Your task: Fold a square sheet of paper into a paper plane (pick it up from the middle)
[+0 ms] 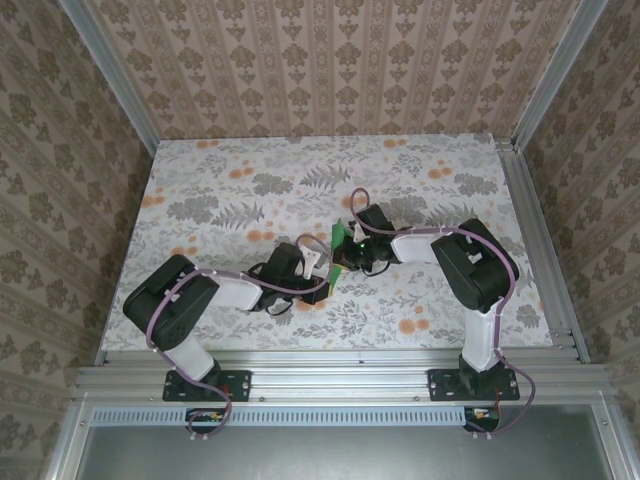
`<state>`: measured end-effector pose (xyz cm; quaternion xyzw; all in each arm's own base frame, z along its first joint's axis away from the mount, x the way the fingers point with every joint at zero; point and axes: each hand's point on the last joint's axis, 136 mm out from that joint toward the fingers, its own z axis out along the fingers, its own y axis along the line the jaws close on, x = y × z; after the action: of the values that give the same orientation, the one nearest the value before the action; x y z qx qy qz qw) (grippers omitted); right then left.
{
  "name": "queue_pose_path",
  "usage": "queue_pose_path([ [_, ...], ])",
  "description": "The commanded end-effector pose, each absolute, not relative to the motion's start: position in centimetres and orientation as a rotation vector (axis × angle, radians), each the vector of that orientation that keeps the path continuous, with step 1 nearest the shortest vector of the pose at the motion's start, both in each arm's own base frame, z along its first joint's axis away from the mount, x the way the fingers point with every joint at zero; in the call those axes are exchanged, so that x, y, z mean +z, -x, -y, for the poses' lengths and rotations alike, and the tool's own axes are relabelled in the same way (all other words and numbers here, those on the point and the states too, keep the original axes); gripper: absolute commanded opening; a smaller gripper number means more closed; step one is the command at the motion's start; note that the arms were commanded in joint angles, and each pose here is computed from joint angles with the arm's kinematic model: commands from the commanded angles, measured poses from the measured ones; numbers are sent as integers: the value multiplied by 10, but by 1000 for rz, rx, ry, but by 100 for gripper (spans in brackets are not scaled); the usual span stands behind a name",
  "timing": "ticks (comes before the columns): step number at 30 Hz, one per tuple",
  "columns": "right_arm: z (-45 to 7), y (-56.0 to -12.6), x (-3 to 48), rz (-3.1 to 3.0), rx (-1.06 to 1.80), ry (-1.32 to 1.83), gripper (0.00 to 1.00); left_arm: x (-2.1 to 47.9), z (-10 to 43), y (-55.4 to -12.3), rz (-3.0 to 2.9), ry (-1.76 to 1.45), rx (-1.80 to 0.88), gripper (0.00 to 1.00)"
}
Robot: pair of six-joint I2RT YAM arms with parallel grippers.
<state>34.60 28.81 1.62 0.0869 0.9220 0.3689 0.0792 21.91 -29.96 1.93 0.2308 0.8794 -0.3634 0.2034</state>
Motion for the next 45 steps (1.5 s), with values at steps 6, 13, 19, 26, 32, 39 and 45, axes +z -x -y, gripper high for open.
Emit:
queue_pose_path([
  [6, -274, -342, 9, -2792, 1017, -343, 11, -20, 265, -193, -2686, -645, -886, 5],
  [13, -269, -337, -4, -2823, 970, -345, 10, 41, 295, -221, -2508, -634, -1001, 7],
  [19, -271, -336, -4, -2817, 1001, -352, 10, 62, 317, -239, -2425, -637, -1089, 7],
  [26, -274, -336, -4, -2807, 1047, -373, 9, 38, 327, -244, -2460, -646, -1110, 7],
  [32, -273, -338, -4, -2805, 1044, -379, 9, 18, 316, -240, -2507, -662, -1036, 7],
  [39, -272, -341, -1, -2795, 1041, -377, 9, -12, 292, -233, -2607, -695, -862, 6],
  [45, -281, -353, 20, -2714, 1108, -331, 13, -41, 271, -215, -2699, -768, -765, 4],
])
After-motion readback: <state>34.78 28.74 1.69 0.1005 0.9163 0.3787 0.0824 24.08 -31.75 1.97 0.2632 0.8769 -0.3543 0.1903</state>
